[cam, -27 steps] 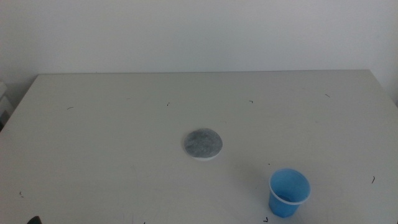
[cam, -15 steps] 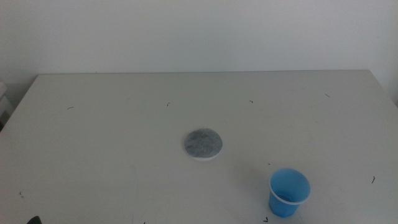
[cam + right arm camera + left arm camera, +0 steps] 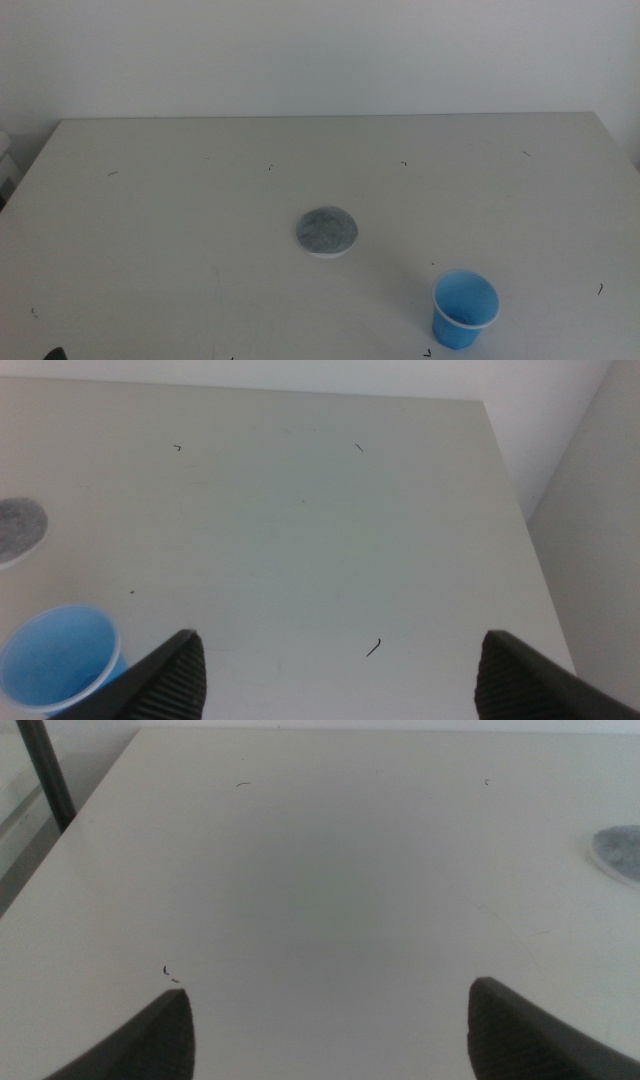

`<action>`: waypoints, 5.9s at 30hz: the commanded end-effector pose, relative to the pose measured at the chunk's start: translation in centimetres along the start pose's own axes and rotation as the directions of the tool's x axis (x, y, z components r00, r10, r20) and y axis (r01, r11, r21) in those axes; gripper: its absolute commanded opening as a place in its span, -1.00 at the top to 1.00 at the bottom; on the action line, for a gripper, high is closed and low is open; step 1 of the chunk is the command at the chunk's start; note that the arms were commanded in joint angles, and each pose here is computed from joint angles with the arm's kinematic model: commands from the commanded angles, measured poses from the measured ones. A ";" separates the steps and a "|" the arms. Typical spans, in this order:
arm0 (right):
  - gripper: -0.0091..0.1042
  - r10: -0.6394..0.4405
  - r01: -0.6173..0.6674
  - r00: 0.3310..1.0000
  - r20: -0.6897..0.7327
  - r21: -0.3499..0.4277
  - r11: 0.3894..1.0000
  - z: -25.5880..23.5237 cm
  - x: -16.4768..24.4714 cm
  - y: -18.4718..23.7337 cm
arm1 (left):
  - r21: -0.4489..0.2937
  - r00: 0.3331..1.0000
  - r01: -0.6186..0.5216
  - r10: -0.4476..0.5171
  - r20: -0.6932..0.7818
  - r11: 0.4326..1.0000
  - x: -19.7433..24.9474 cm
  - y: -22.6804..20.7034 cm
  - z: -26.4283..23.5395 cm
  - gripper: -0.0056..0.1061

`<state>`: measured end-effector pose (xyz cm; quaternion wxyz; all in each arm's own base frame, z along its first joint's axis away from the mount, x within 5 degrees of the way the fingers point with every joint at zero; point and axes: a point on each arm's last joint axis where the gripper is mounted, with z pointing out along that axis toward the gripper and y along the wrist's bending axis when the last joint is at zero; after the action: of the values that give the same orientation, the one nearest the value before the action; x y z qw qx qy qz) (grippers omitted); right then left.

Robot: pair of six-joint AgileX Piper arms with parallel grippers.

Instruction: Place an empty cup on a cup mat.

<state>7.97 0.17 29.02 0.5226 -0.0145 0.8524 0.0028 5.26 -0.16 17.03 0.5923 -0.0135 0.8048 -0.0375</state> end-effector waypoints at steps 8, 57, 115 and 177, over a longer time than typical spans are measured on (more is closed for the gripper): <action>-0.82 0.084 -0.086 0.986 -0.143 -0.008 0.996 -1.1 -8.9 0.2 | 0.011 0.997 0.011 -0.011 0.082 1.000 -0.8 -0.1 -0.2 -0.98; -0.82 0.005 -0.047 0.658 -0.753 -0.035 0.998 18.5 -5.2 11.7 | 0.011 0.997 0.011 -0.011 0.082 1.000 -0.8 -0.1 -0.2 -0.98; 0.86 -0.003 -0.154 0.717 -0.697 -0.163 0.975 27.1 -15.7 23.5 | 0.011 0.997 0.011 -0.011 0.082 1.000 -0.8 -0.1 -0.2 -0.98; -0.56 0.180 -0.201 0.944 -0.277 -0.046 0.979 7.0 -18.4 5.9 | 0.011 0.997 0.011 -0.011 0.082 1.000 -0.8 -0.1 -0.2 -0.98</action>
<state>23.99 8.14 40.20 0.3254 0.0454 0.9415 0.0753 5.26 -0.16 17.03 0.5923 -0.0135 0.8048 -0.0375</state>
